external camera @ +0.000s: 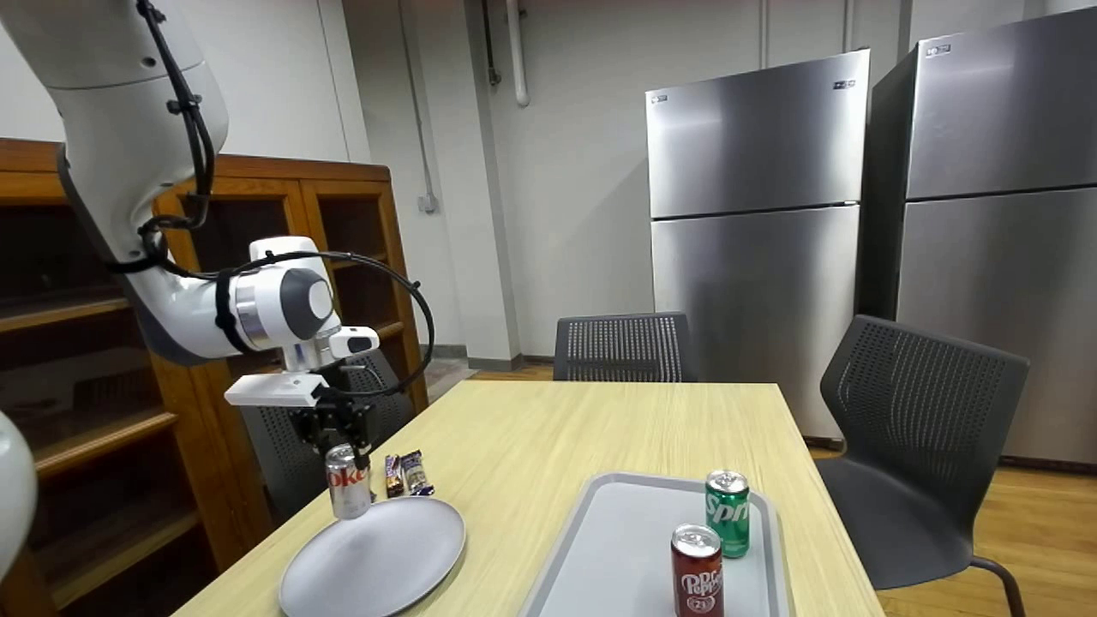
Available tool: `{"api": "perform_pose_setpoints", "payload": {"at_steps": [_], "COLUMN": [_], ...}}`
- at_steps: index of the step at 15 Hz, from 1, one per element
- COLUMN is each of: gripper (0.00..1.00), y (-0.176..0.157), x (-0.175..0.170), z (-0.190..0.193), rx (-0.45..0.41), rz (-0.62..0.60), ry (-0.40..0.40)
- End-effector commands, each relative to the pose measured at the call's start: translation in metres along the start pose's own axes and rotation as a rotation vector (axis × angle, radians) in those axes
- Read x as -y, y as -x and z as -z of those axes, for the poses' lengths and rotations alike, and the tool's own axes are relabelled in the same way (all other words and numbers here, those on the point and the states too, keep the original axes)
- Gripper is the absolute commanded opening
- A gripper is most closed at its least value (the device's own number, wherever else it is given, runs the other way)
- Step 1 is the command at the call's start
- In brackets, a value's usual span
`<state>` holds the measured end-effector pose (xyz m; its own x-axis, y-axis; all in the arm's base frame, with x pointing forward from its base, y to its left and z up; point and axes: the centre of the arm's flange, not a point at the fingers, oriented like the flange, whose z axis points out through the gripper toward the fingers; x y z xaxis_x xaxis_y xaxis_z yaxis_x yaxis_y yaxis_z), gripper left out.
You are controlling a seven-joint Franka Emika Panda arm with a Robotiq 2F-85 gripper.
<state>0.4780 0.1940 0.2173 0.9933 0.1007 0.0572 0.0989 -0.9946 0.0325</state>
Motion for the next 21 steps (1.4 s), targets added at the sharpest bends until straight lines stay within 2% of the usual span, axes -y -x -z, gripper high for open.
{"api": "perform_pose_setpoints", "payload": {"at_steps": [1, 11, 12, 14, 17, 21], "gripper": [0.39, 0.39, 0.83, 0.97, 1.00, 1.00], "y": [-0.010, -0.020, -0.020, -0.020, -0.025, -0.034], "x": [0.014, 0.028, 0.027, 0.025, 0.018, -0.011], "z": [-0.005, -0.035, -0.035, -0.034, -0.024, -0.006], "rx": [0.011, 0.032, 0.033, 0.028, 0.004, -0.043], "rz": [0.004, 0.041, 0.041, 0.042, 0.030, -0.007], "ry": [0.013, 0.058, 0.063, 0.070, 0.074, 0.089]}}
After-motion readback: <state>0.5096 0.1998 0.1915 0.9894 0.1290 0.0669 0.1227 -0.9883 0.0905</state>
